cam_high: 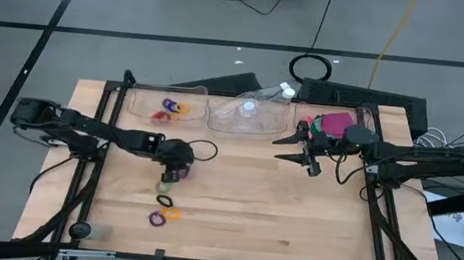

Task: Pick & Place Sports Items
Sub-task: Put the top violet spring keychain into the left transparent bin, then put the green spring keychain into the left transparent bin

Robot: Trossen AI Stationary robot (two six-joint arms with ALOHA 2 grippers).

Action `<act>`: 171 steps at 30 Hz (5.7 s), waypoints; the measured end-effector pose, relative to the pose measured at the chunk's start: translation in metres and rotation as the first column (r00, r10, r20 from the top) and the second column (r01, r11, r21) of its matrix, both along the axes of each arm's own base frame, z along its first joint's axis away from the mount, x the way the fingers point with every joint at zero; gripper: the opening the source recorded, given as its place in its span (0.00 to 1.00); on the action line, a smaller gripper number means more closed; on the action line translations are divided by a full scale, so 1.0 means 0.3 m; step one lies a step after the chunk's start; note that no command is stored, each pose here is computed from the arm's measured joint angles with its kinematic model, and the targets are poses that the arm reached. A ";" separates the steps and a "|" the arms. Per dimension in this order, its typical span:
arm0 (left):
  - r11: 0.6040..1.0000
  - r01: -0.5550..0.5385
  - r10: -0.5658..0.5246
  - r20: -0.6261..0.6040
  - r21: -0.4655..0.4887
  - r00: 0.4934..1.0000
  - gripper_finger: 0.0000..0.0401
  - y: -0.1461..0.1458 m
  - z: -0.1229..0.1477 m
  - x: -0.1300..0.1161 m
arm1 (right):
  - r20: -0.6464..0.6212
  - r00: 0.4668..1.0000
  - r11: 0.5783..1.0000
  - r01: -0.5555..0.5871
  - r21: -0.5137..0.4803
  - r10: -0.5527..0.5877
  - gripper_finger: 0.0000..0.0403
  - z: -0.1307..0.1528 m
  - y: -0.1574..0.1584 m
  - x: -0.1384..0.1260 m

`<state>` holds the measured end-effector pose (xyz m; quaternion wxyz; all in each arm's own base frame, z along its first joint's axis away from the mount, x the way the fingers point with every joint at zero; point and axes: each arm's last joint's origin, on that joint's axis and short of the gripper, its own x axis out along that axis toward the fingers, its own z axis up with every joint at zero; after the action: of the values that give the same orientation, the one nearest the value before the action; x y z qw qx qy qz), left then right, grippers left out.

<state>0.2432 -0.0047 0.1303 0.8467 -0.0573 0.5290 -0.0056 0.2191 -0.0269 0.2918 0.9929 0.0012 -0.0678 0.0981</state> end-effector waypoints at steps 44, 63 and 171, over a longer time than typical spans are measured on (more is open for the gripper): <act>0.392 -0.909 0.672 0.632 0.140 0.387 0.04 0.385 0.421 -0.321 | 0.000 1.000 1.000 0.000 0.000 0.000 0.49 0.000 0.000 0.000; 0.289 -0.920 0.842 0.388 0.264 0.376 0.06 0.525 0.226 -0.275 | 0.000 1.000 1.000 0.001 -0.003 -0.001 0.49 0.000 0.000 0.000; 0.997 -0.009 -0.011 -0.264 -0.075 0.964 0.40 -0.163 -0.015 -0.093 | 0.000 0.999 0.999 0.047 0.007 -0.047 0.49 -0.001 -0.004 0.001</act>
<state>0.2154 -0.0536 0.1260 0.7657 -0.0892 0.6367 -0.0184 0.2195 -0.0282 0.2916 0.9949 0.0029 -0.0680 0.0746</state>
